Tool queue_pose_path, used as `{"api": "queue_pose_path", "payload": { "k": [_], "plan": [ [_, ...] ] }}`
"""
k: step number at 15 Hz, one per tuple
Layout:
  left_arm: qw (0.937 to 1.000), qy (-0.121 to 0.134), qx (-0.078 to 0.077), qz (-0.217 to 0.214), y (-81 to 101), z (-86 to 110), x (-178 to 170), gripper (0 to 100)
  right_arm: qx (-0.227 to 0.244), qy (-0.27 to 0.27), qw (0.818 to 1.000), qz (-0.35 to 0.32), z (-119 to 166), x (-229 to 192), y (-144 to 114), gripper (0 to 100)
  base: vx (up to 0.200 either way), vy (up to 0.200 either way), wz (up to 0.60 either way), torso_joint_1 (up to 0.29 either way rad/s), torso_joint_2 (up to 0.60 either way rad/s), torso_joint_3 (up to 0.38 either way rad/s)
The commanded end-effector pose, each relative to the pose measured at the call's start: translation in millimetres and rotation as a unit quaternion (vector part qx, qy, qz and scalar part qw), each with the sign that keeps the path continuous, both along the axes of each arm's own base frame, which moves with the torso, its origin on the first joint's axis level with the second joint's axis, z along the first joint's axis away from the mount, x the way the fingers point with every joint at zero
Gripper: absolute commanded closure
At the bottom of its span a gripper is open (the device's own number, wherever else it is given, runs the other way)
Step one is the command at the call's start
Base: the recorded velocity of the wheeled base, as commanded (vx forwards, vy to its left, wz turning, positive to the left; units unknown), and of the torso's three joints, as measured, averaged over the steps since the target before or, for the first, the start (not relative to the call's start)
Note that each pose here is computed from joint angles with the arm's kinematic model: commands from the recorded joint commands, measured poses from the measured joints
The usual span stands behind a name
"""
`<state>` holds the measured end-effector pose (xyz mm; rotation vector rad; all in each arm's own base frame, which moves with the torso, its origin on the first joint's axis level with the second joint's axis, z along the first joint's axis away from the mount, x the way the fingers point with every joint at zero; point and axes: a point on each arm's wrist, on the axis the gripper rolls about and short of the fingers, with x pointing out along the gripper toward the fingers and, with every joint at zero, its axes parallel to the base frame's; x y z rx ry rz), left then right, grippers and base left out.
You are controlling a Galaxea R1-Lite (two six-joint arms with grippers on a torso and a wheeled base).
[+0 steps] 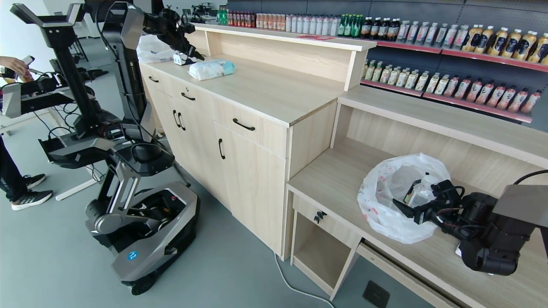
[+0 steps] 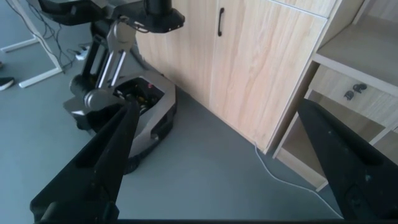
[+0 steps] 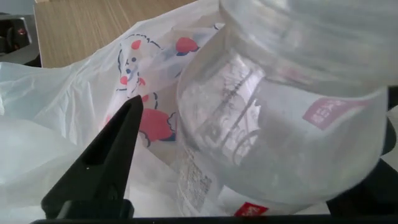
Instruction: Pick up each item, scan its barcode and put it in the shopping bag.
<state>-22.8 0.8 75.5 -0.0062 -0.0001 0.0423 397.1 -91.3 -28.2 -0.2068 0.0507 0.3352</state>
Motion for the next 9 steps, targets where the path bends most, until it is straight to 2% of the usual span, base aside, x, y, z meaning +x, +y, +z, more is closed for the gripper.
{"api": "queue_pose_path", "payload": {
  "k": [1, 2, 6, 9],
  "plan": [
    [1.0000, 0.000, -0.001, 0.000, 0.0, 0.0, 0.0, 0, 0.000, 0.000, 1.000, 0.000, 0.7, 0.1, -0.6, 0, 0.000, 0.000, 0.00, 0.000, 0.00, 0.000],
    [1.0000, 0.000, 0.000, 0.000, 0.0, 0.0, 0.0, 0, -0.001, -0.007, 1.000, 0.000, 5.9, 0.6, -0.7, 0, 0.000, 0.000, 0.00, 0.000, 0.00, 0.000],
    [1.0000, 0.000, 0.000, 0.000, 0.0, 0.0, 0.0, 0, -0.016, -0.054, 0.998, 0.007, 76.2, -2.6, 4.7, 0, 0.000, 0.000, 0.00, 0.000, 0.00, 0.000],
    [1.0000, 0.000, 0.000, 0.000, 0.0, 0.0, 0.0, 0, -0.133, -0.078, 0.988, 0.013, 136.6, -48.3, 15.1, 0, 0.000, 0.000, 0.00, 0.000, 0.00, 0.000]
  ]
}}
